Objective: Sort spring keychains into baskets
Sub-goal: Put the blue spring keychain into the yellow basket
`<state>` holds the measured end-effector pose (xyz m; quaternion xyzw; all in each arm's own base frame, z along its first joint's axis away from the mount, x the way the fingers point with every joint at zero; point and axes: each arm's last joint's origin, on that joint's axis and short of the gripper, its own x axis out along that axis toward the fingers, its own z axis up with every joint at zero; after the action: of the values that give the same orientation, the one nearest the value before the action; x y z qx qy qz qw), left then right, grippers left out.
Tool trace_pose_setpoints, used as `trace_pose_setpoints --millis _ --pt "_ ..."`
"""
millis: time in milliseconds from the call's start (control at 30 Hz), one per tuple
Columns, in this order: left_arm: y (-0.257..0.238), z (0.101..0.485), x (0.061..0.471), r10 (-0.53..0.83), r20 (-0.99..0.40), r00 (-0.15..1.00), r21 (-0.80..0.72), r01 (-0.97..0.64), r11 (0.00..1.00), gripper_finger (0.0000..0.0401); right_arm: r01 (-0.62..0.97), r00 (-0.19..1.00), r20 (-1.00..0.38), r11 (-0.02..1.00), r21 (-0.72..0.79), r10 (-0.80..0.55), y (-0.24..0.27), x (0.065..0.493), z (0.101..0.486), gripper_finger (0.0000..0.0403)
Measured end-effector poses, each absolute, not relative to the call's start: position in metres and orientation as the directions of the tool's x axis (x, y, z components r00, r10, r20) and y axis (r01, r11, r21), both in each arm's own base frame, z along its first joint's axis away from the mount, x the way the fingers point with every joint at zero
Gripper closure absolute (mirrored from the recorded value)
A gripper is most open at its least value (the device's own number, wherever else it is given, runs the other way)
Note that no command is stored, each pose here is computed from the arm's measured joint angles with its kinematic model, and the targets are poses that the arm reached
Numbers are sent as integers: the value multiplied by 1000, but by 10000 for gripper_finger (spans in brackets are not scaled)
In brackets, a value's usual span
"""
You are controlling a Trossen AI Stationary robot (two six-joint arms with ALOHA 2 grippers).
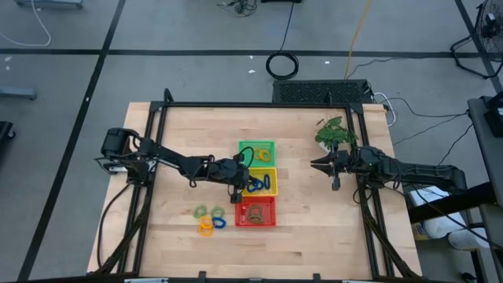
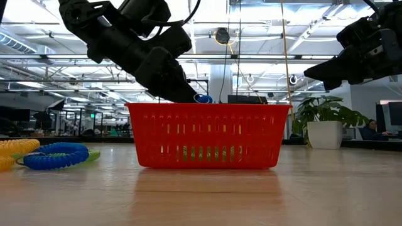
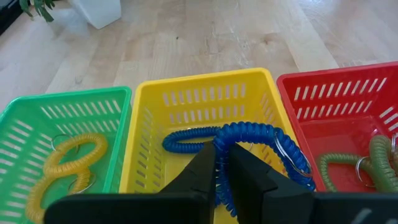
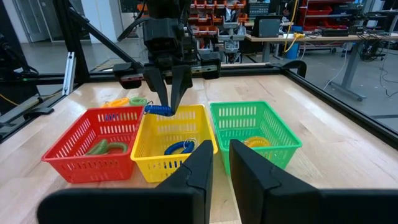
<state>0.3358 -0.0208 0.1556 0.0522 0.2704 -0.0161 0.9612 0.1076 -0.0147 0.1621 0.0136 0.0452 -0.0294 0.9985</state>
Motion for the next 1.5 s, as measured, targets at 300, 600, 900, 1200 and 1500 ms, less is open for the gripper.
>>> trace_pose_setpoints --millis 300,600,900,1200,1500 --pt "-20 156 336 38 -520 854 86 8 996 360 60 994 -91 998 25 -57 -15 108 162 362" --pt "-19 156 336 101 -516 851 76 -72 995 238 60 994 -91 998 25 -57 -15 108 162 363" --pt "-43 179 312 10 -590 807 86 50 995 164 60 994 -90 998 24 -57 -15 108 162 362" --pt "-81 213 255 -154 -724 672 -162 52 985 162 60 994 -91 998 25 -58 -15 108 162 362" --pt "-124 184 241 -126 -829 545 -88 97 991 162 60 994 -91 998 24 -58 -15 108 162 364"
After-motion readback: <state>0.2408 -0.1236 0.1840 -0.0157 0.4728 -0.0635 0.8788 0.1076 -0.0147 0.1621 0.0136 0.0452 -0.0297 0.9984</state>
